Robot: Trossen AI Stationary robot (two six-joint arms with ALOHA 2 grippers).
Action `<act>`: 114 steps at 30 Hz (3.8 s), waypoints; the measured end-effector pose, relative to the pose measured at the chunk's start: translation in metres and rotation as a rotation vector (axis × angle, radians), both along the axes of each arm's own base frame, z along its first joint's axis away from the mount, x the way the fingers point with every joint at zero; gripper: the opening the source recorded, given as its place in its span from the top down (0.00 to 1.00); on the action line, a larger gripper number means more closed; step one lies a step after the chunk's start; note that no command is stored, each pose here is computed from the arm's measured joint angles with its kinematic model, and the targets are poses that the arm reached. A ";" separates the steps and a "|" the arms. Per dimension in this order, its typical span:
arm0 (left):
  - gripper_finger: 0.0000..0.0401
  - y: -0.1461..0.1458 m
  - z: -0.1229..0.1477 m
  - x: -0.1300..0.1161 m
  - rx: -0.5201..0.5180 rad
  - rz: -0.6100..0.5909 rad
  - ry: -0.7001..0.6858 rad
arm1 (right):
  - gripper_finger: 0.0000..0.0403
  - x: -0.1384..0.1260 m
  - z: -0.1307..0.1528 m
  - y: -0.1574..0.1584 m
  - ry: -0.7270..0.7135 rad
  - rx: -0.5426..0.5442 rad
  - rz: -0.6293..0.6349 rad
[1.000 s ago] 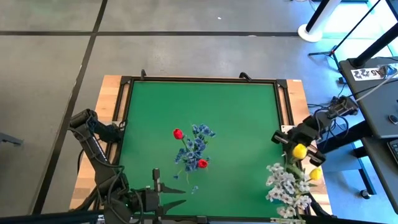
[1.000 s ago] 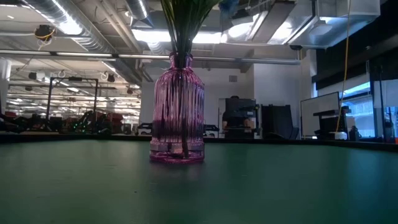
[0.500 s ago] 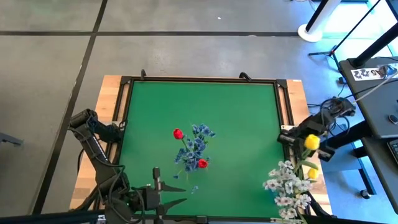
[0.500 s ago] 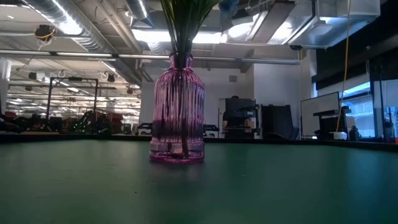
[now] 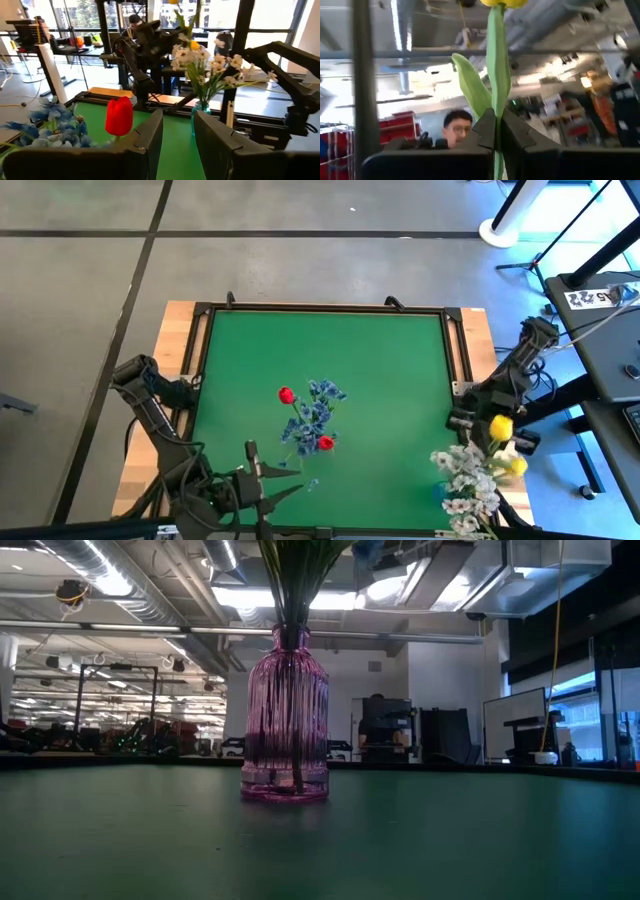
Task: Sort flowers into vase by color
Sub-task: Put the yellow flower into the blue vase
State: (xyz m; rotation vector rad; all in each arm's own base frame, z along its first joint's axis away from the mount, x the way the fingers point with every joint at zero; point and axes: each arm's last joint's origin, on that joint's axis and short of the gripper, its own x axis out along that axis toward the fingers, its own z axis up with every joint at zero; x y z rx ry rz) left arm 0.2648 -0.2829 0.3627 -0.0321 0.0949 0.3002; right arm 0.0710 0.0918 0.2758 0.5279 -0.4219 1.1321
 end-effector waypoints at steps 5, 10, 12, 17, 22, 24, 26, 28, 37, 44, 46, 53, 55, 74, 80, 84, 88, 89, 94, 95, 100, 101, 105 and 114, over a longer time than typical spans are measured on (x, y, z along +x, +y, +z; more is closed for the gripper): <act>0.73 0.007 0.000 0.007 0.000 0.026 0.000 | 0.99 0.003 -0.004 0.006 0.097 0.029 -0.118; 0.73 0.011 0.000 0.011 -0.002 0.039 0.000 | 0.98 0.004 -0.009 0.019 0.064 -0.042 -0.115; 0.73 0.011 0.000 0.012 -0.005 0.032 0.001 | 0.97 0.002 -0.011 0.026 0.030 -0.068 -0.105; 0.73 0.010 0.000 0.010 -0.009 0.025 0.000 | 0.99 -0.001 -0.017 0.039 -0.023 -0.137 -0.083; 0.73 0.006 0.000 0.007 -0.020 0.011 -0.001 | 0.98 -0.002 -0.024 0.049 -0.022 -0.192 -0.060; 0.73 0.003 -0.001 0.003 0.008 0.002 0.010 | 0.98 -0.001 -0.025 0.050 -0.018 -0.200 -0.062; 0.73 -0.001 -0.001 -0.002 0.029 -0.014 0.017 | 0.98 0.000 -0.026 0.051 -0.014 -0.201 -0.078; 0.73 -0.006 -0.001 -0.007 0.039 -0.032 0.021 | 0.99 0.001 -0.025 0.050 -0.016 -0.200 -0.107; 0.73 -0.014 -0.029 -0.017 0.065 -0.097 0.069 | 0.98 0.001 -0.028 0.051 -0.021 -0.247 -0.123; 0.73 -0.005 -0.051 -0.007 0.025 -0.101 0.053 | 0.98 0.003 -0.038 0.055 0.023 -0.339 -0.122; 0.73 -0.004 -0.055 -0.004 0.012 -0.129 0.053 | 0.97 0.003 -0.038 0.055 0.026 -0.340 -0.121; 0.73 -0.006 -0.051 0.002 -0.064 -0.280 0.009 | 0.97 0.003 -0.040 0.055 0.035 -0.360 -0.115; 0.73 -0.006 -0.048 0.002 -0.053 -0.277 -0.010 | 0.96 0.004 -0.041 0.055 0.041 -0.372 -0.117; 0.73 -0.005 -0.051 0.002 -0.053 -0.245 0.007 | 0.63 0.008 -0.033 0.065 0.195 -0.510 -0.058; 0.73 0.004 -0.060 0.006 -0.001 -0.166 0.070 | 0.48 0.010 0.004 0.067 0.314 -0.620 -0.096; 0.73 0.018 -0.062 0.018 0.079 -0.118 0.107 | 0.43 0.011 0.014 0.063 0.373 -0.687 -0.180; 0.73 0.036 -0.065 0.029 0.147 -0.073 0.167 | 0.42 0.009 0.033 0.054 0.437 -0.701 -0.218; 0.73 0.042 -0.064 0.030 0.157 -0.058 0.180 | 0.42 0.008 0.038 0.051 0.464 -0.705 -0.236; 0.73 0.075 -0.030 0.012 0.166 0.057 0.181 | 0.42 0.000 0.063 0.034 0.657 -0.703 -0.270; 0.73 0.082 -0.022 0.004 0.154 0.059 0.179 | 0.42 -0.001 0.067 0.031 0.699 -0.698 -0.267; 0.73 0.106 0.007 -0.045 0.117 0.028 0.201 | 0.42 -0.010 0.086 0.012 0.973 -0.628 -0.271; 0.73 0.111 0.007 -0.053 0.118 0.019 0.208 | 0.42 -0.012 0.090 0.008 1.007 -0.622 -0.292; 0.73 0.138 -0.008 -0.075 0.112 0.036 0.210 | 0.42 -0.018 0.107 -0.018 1.008 -0.581 -0.547; 0.73 0.201 -0.053 -0.090 -0.021 0.040 0.120 | 0.42 -0.008 0.094 -0.026 0.980 -0.536 -0.774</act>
